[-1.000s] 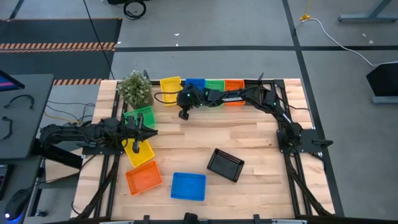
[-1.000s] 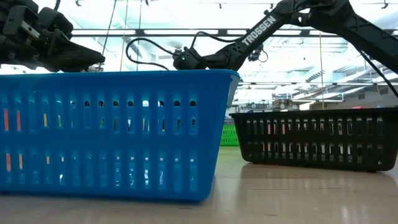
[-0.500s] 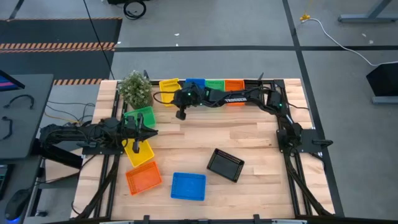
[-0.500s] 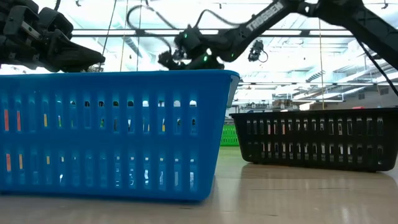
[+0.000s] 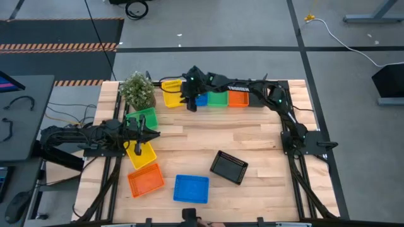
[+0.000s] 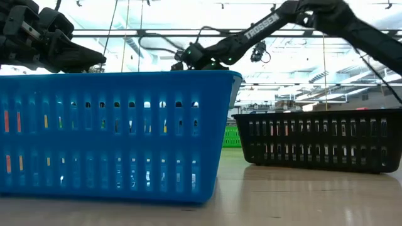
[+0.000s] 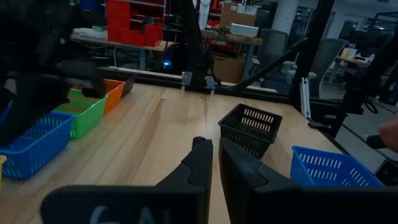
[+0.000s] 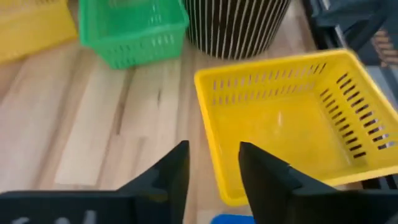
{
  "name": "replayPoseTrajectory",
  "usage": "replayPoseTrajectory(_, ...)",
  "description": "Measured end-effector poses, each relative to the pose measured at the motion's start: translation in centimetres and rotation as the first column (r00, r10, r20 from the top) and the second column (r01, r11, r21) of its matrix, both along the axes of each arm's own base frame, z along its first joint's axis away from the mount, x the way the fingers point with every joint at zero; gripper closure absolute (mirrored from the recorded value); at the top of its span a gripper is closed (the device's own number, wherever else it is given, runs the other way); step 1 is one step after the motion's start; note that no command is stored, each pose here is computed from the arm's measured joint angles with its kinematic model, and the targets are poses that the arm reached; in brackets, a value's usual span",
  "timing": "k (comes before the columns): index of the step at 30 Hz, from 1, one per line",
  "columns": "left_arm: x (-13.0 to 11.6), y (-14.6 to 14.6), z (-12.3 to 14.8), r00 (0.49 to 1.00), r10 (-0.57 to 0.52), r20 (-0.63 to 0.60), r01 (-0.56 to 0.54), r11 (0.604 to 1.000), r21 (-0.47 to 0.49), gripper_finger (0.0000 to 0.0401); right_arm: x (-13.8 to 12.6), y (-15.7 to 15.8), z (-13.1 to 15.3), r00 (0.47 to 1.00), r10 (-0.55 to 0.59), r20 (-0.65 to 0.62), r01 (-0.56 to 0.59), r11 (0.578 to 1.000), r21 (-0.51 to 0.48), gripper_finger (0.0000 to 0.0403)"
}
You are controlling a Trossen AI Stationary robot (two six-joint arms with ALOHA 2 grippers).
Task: Stack baskets by color
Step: Move the yellow bin to the top of the table to the right of the blue bin
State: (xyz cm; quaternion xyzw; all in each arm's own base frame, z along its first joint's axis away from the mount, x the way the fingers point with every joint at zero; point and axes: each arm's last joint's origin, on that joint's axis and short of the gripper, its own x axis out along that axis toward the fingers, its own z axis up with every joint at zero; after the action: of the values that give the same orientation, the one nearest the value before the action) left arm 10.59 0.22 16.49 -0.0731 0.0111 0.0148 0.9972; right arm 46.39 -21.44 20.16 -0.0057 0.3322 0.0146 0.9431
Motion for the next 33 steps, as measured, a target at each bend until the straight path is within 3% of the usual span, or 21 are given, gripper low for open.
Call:
replayPoseTrajectory(6, 0.0, 0.0, 0.0, 1.0, 0.0, 0.0, 0.0, 1.0, 0.0, 0.0364, 1.4, -0.2, -0.7, 0.989, 0.036, -0.142, -0.043, 0.998, -0.045, 0.0224)
replayPoseTrajectory(12, 0.0, 0.0, 0.0, 1.0, 0.0, 0.0, 0.0, 1.0, 0.0, 0.0371, 2.2, -0.1, -2.0, 0.979, 0.02, -0.205, -0.04, 0.995, -0.093, 0.0229)
replayPoseTrajectory(17, 0.0, 0.0, 0.0, 1.0, 0.0, 0.0, 0.0, 1.0, 0.0, 0.0366, 2.0, -0.1, -2.6, 0.97, -0.029, -0.24, -0.011, 0.986, -0.166, 0.0262)
replayPoseTrajectory(26, 0.0, 0.0, 0.0, 1.0, 0.0, 0.0, 0.0, 1.0, 0.0, 0.0366, 2.6, 1.1, -2.6, 0.969, -0.054, -0.242, 0.021, 0.99, -0.14, 0.0386)
replayPoseTrajectory(33, 0.0, 0.0, 0.0, 1.0, 0.0, 0.0, 0.0, 1.0, 0.0, 0.037, 3.7, 4.1, -2.6, 0.951, -0.164, -0.262, 0.115, 0.975, -0.191, 0.0369)
